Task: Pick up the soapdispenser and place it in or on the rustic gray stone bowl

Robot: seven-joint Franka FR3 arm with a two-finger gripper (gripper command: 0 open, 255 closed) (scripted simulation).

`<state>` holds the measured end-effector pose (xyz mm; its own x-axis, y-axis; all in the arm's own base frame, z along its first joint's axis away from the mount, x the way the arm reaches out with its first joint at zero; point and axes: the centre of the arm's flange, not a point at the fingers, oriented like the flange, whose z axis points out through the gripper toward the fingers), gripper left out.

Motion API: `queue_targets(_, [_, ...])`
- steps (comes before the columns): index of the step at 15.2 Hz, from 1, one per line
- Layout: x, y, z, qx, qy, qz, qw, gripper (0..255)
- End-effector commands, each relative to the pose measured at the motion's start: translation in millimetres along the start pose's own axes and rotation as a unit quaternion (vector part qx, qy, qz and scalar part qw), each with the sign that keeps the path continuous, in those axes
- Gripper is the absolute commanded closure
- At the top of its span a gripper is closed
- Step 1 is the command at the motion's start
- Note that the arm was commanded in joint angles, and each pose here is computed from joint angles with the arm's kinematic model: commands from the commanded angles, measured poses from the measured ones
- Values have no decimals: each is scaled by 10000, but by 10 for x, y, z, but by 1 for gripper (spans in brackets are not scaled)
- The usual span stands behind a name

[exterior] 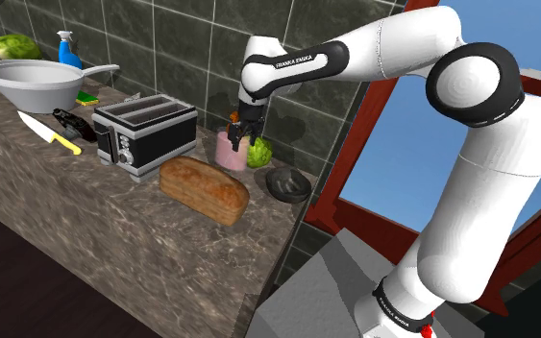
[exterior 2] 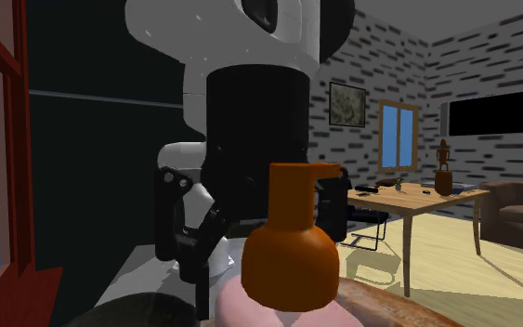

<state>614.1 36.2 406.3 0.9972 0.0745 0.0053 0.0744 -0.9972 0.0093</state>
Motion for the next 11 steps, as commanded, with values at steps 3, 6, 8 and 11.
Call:
queue_targets(3, [5, 3, -222, 0, 1, 0, 10000, 255])
queue_targets(6, [6, 4, -381, 0, 1, 0, 10000, 255])
queue_targets(8, [7, 5, -486, 0, 1, 0, 10000, 255])
queue_targets(11, [7, 7, -645, 0, 1, 0, 10000, 255])
